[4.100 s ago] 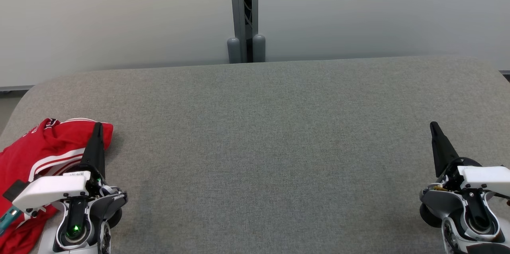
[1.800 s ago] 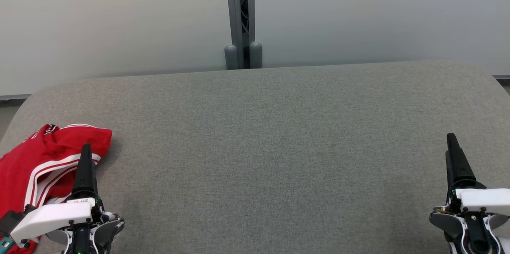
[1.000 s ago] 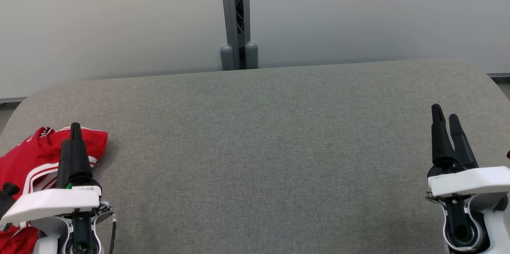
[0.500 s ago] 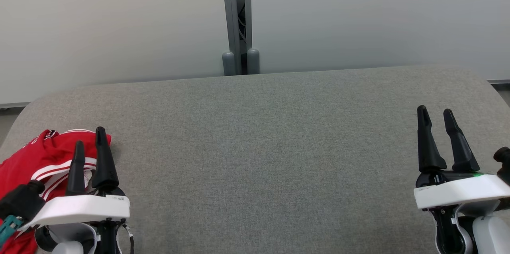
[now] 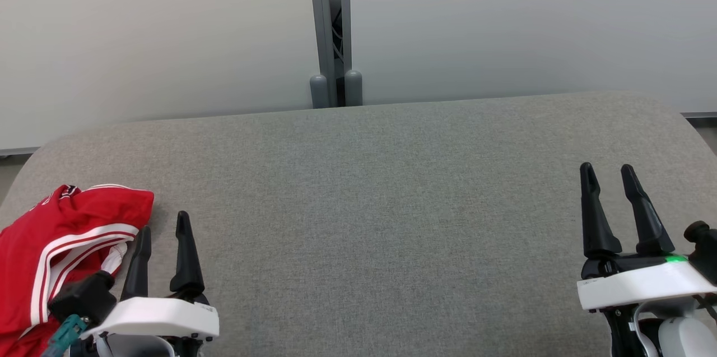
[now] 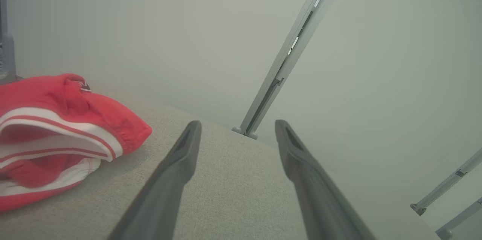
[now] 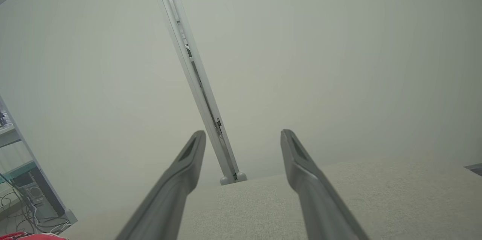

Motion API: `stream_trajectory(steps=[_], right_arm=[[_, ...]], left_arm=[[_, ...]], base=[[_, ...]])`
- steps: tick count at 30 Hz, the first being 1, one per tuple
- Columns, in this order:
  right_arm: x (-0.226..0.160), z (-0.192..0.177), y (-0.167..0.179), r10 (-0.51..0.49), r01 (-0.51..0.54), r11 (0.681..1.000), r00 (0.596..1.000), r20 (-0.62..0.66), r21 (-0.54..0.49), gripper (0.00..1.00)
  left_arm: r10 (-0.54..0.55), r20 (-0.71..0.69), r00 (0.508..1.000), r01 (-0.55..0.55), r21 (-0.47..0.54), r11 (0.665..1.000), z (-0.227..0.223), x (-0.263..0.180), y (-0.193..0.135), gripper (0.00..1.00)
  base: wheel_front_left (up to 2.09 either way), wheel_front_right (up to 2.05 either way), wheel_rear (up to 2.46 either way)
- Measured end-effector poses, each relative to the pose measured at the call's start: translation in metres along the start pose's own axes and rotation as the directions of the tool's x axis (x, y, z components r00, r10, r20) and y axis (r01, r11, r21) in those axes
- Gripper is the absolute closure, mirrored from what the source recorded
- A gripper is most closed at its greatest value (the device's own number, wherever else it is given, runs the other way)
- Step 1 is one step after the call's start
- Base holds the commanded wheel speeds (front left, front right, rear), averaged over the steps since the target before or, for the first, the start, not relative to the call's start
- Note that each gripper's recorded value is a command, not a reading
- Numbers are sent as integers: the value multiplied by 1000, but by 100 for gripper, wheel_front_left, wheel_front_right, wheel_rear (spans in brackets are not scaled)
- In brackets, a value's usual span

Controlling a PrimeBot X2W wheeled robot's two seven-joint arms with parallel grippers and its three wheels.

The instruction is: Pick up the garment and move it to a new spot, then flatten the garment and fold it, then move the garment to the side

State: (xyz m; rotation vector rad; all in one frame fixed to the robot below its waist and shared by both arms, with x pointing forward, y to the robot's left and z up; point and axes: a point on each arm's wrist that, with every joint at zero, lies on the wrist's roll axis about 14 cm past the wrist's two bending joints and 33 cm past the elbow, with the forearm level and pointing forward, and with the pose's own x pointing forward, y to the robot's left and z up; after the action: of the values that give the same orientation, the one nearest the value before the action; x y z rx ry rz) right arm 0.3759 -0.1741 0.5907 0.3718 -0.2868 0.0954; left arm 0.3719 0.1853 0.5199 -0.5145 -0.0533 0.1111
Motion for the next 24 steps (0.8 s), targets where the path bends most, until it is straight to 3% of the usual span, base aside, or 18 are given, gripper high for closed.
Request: stream_trajectory(steps=[12, 24], right_arm=[[-10, -16, -1, 6, -11, 993, 999, -46, -115, 0], [-18, -35, -4, 1, -16, 989, 995, -104, -149, 0]], left_arm=[[-41, -12, 999, 43, 182, 982, -14, -10, -14, 0], [-63, -63, 996, 78, 260, 963, -35, -20, -16, 0]], base=[[0, 0, 0], [0, 0, 0]])
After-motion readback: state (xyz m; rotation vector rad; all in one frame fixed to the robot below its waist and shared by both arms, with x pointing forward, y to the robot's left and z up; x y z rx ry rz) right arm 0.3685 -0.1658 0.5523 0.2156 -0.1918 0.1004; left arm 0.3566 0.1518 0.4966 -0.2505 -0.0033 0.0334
